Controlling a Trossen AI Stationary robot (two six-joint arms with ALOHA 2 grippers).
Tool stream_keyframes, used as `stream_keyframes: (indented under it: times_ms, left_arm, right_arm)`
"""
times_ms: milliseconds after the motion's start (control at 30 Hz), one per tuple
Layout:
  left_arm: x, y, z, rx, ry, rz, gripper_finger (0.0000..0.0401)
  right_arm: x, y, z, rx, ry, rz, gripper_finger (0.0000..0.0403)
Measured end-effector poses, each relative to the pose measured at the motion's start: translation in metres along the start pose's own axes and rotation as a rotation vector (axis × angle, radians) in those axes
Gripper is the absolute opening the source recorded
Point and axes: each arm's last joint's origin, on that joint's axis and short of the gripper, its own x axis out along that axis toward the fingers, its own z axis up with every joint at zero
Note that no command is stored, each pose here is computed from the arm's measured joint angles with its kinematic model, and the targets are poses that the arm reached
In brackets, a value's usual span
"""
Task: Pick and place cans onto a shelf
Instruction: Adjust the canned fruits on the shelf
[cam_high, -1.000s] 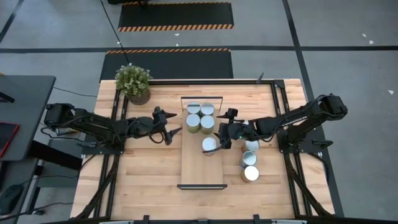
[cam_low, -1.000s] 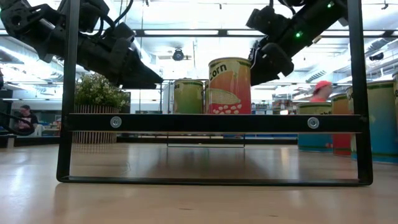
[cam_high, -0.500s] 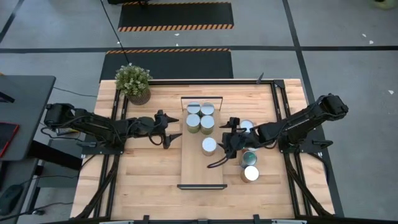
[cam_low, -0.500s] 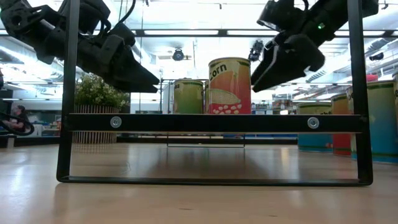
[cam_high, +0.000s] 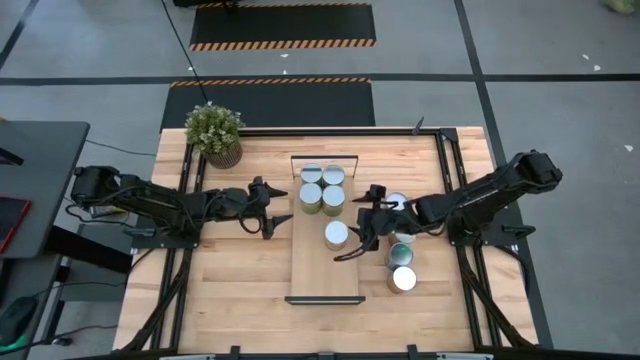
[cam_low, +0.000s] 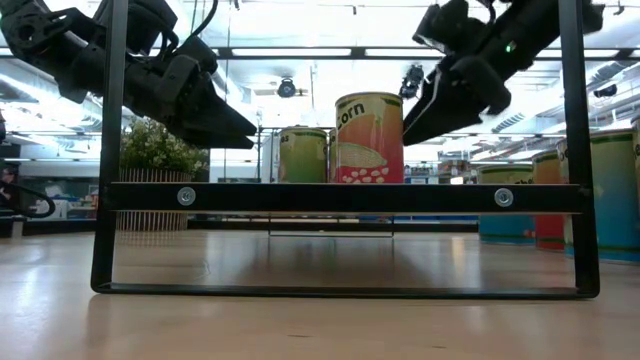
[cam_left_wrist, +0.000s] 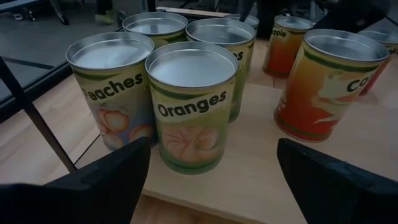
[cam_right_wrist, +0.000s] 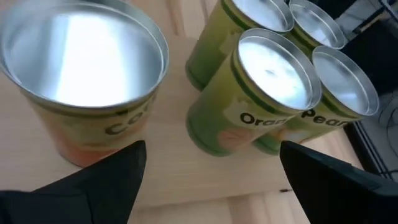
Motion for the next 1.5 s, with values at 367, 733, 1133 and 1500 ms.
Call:
stream_keyframes:
  times_ms: [367, 733, 1133, 1500]
  left_arm:
    - [0.0, 0.0, 0.0, -0.003, 0.0, 0.0, 0.0357]
    - [0.0, 0.0, 0.0, 0.002, 0.0, 0.0, 0.0357]
    - [0.0, 0.0, 0.0, 0.001, -0.001, 0.0, 0.0357]
    - [0.0, 0.0, 0.0, 0.001, -0.002, 0.0, 0.0357]
  right_arm:
    - [0.004, 0.004, -0.003, -0.03, -0.141, 0.083, 0.0378]
    - [-0.007, 0.025, -0.003, -0.09, -0.171, 0.226, 0.0377]
    - [-0.001, 0.01, 0.0, -0.397, -0.178, 0.012, 0.0372]
    - [0.002, 0.001, 0.008, -0.597, -0.241, -0.054, 0.0372]
